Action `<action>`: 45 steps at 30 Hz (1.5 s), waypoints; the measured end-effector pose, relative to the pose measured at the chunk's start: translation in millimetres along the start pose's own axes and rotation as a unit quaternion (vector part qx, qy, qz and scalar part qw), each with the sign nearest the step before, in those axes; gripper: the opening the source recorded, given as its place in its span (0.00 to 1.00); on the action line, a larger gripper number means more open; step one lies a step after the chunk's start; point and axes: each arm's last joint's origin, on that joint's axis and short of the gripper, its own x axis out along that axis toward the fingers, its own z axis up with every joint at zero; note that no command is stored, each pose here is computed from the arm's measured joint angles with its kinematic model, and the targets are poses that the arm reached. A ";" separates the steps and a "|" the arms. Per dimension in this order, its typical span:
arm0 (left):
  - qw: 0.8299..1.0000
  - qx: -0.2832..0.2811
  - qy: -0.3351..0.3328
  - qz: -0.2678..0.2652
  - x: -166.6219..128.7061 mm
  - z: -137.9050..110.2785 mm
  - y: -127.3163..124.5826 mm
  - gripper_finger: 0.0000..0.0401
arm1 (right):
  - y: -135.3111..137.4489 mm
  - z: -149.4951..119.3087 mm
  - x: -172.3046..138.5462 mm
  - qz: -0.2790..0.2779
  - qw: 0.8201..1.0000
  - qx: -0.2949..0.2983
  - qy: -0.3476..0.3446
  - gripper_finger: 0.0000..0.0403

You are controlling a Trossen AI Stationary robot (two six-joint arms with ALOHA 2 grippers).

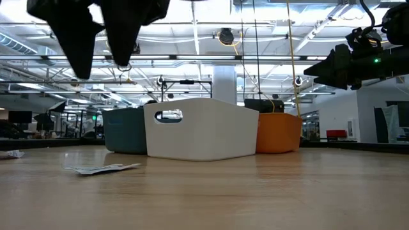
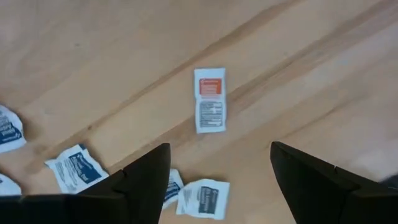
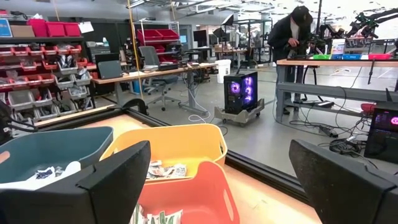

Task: Pick & Place First Aid Supplies
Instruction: Put the orange ointment pack into the yellow bin

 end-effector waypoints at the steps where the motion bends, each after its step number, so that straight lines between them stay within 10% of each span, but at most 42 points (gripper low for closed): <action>1: 1.000 0.002 0.001 0.006 4.5 -1.0 -1.2 0.68 | 0.0 -0.1 0.0 0.000 1.000 0.000 0.000 0.94; 23: 0.997 0.054 0.010 0.058 91.1 -13.4 -25.2 0.57 | 0.0 0.0 0.0 0.000 1.000 0.000 0.000 0.94; 36: 0.996 0.063 0.029 0.057 91.2 -9.6 -24.8 0.04 | 0.0 0.0 0.0 0.000 1.000 0.000 0.000 0.94; 45: 0.994 0.068 0.042 0.078 81.2 -6.3 -17.5 0.01 | 0.0 0.0 0.0 0.000 1.000 0.000 0.000 0.94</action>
